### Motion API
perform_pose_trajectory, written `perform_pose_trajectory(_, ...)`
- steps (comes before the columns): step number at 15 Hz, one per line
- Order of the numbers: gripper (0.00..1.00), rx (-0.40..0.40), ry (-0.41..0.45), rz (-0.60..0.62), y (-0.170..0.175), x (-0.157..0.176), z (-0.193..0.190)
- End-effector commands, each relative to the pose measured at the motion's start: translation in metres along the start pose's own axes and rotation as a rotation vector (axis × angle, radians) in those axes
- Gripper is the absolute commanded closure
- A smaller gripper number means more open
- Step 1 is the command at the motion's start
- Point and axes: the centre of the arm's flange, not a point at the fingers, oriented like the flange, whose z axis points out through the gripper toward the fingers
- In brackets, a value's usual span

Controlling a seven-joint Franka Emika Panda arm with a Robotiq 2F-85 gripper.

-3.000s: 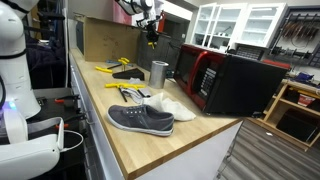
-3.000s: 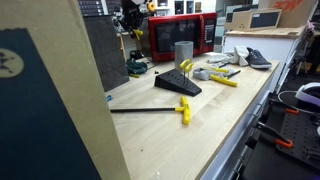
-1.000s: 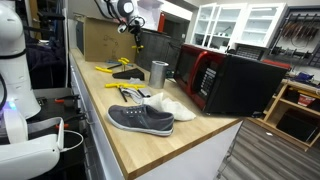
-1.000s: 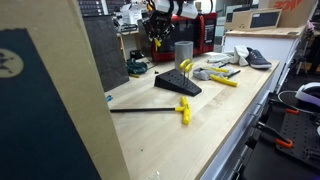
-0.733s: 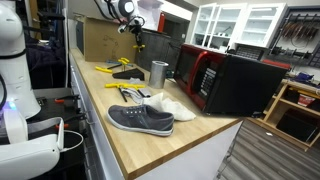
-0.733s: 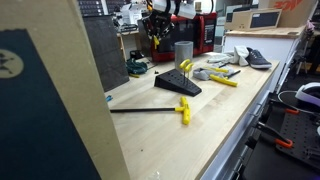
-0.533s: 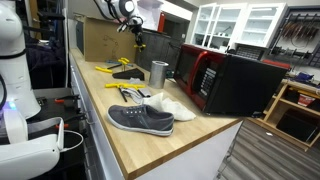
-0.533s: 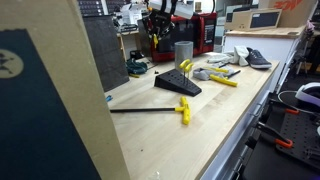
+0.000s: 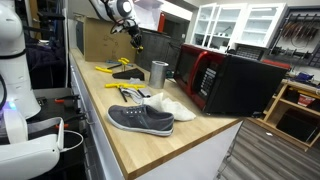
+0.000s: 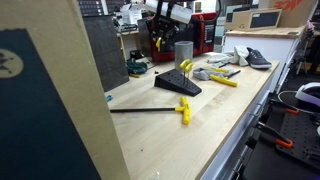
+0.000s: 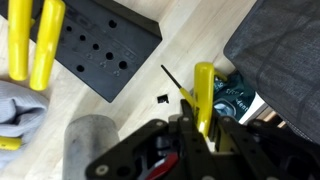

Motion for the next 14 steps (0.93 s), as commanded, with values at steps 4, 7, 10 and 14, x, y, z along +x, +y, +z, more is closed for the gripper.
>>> perform_pose_trajectory(4,0.96,-0.012,0.013,0.162,0.035,-0.012,-0.020)
perform_pose_trajectory(7,0.96,-0.036,0.013,0.188,0.051,-0.016,-0.022)
perform_pose_trajectory(10,0.96,-0.058,0.013,0.209,0.067,-0.019,-0.021)
perform_pose_trajectory(14,0.96,-0.089,0.021,0.231,0.084,-0.018,-0.015)
